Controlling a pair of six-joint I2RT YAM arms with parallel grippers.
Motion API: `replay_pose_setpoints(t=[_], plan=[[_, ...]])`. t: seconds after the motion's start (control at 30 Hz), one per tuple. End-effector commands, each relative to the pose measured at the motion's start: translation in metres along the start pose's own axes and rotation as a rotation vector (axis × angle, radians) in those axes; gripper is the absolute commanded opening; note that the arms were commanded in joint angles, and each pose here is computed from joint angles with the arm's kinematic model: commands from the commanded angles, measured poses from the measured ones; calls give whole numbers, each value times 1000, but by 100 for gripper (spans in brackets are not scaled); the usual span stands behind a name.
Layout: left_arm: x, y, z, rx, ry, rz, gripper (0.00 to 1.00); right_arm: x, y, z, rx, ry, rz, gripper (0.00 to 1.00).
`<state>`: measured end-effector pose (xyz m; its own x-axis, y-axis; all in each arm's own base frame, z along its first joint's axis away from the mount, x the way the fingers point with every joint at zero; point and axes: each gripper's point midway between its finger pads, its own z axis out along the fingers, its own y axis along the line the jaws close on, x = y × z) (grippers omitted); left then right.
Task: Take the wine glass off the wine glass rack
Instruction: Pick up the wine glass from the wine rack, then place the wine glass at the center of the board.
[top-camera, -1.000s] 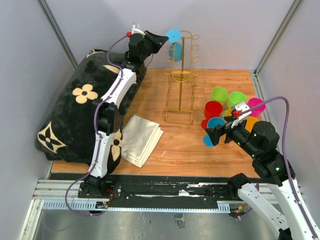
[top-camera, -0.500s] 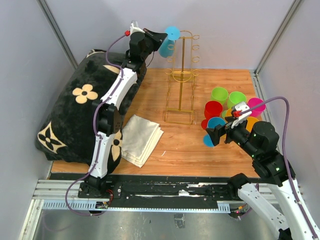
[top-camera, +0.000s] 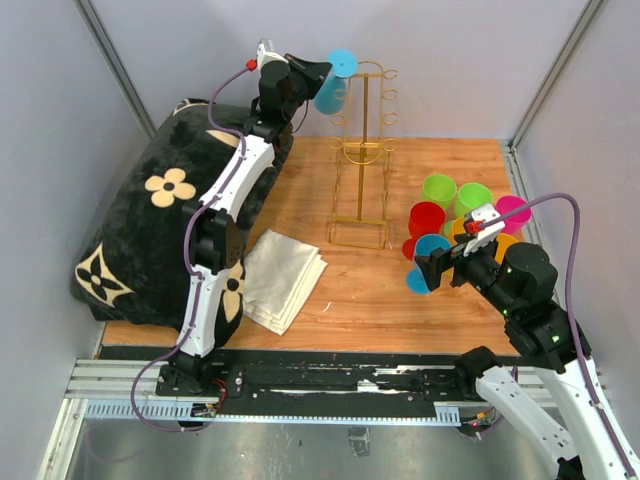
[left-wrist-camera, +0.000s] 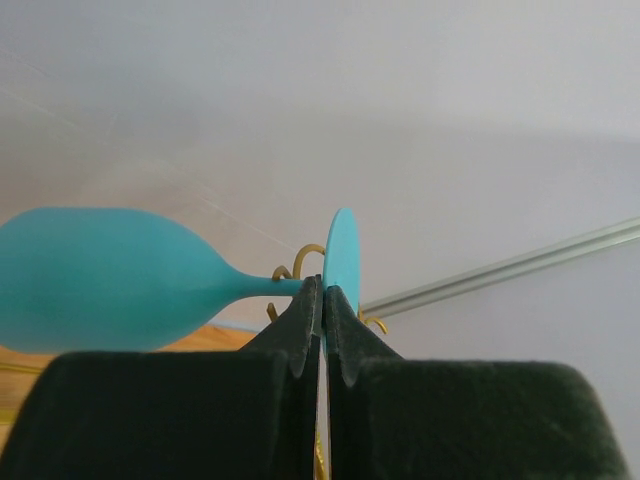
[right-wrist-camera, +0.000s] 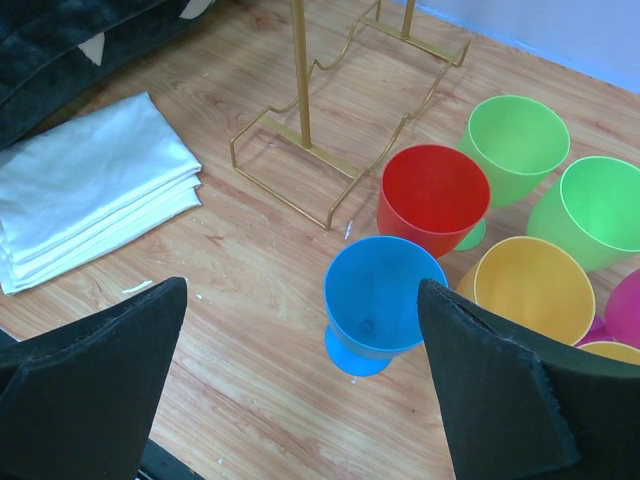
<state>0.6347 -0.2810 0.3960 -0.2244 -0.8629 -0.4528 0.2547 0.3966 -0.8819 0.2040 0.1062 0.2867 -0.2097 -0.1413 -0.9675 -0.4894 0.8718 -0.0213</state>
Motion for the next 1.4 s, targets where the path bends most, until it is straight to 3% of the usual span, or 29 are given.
replay_pose_setpoints(t=[0.0,0.43,0.7,0.87,1.07,1.37], plan=[[-35,-41,-13,49,-91,41,1,-12,0,-7,1,-32,-20,98],[-44,-45,-20,38,-124,84,1,-13,-1,-6,7,-30,-23,98],[-49,-47,-40,-5,-131,209,0,-15,-1,-7,11,-37,-17,98],[-50,-59,-73,-7,-125,304,0,-17,-1,-9,13,-45,-2,98],[-42,-70,-133,46,-52,302,1,-21,1,-13,15,-68,48,98],[-44,-71,-232,87,-34,285,0,-18,6,-18,9,-81,154,98]])
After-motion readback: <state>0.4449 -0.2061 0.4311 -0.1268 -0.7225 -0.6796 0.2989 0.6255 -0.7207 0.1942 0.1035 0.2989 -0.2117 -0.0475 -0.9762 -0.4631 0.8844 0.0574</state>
